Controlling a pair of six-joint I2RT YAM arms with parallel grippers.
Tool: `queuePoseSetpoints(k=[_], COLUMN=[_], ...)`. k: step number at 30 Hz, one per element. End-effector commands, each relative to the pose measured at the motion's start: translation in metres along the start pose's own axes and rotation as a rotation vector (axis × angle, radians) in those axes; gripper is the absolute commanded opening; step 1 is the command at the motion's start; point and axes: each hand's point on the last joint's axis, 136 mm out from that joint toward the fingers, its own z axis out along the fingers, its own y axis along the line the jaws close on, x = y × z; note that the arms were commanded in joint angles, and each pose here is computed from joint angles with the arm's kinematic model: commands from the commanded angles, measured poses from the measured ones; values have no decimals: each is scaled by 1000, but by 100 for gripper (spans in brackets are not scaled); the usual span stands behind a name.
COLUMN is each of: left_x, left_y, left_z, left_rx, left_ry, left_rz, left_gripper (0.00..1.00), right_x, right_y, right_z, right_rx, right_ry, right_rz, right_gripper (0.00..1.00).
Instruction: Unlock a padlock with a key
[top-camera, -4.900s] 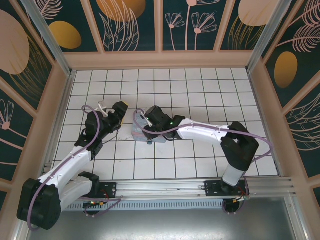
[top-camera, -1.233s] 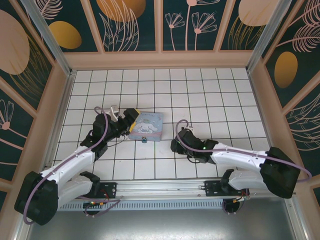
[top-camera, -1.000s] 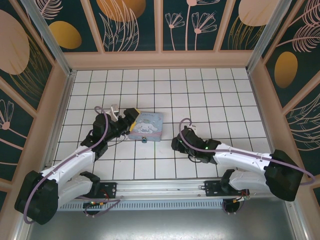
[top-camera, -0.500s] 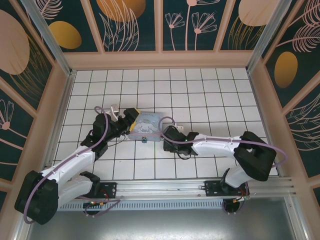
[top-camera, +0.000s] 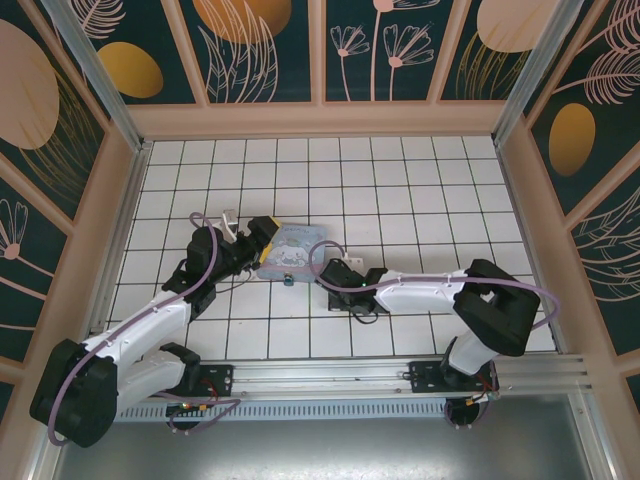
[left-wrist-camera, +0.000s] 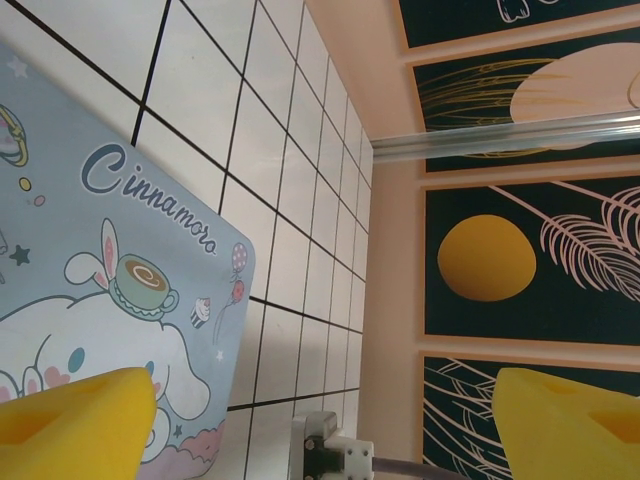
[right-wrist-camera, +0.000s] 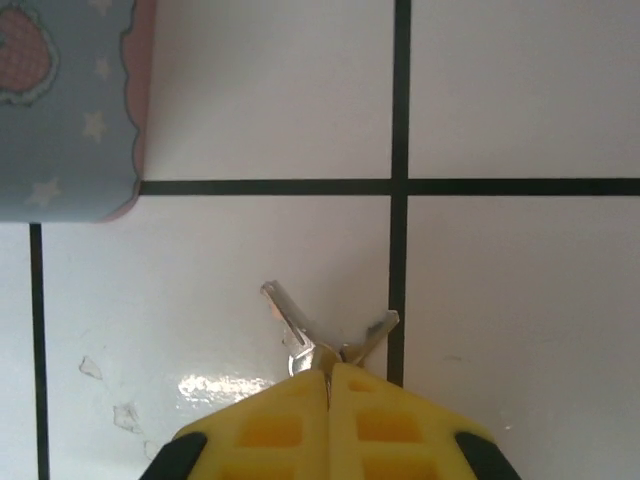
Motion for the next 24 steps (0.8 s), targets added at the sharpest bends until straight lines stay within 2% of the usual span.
queuePoseSetpoints(k=[1, 6, 10, 17, 22, 23, 24], left_x=[-3, -3, -3, -2, -2, -2, -2], left_y=[-11, -12, -12, -12, -12, -13, -13], left_z=[1, 1, 1, -1, -1, -1, -1], left_rx=[33, 35, 39, 36, 38, 41, 41], left_ry=[-15, -17, -18, -15, -15, -15, -14], left_rz=[14, 14, 14, 17, 19, 18, 17], left_gripper=[88, 87, 87, 87, 87, 87, 87], right_x=[3, -15, -19, 4, 16, 10, -1], right_y=[-16, 10, 22, 6, 3, -5, -14], right_z=[-2, -44, -69, -60, -53, -53, -57], right_rx=[49, -143, -263, -212, -278, -254, -227], right_ry=[-2, -62, -63, 25, 120, 103, 52], right_rz=[5, 77, 119, 125, 143, 157, 170], right_gripper=[0, 0, 0, 0, 0, 22, 56])
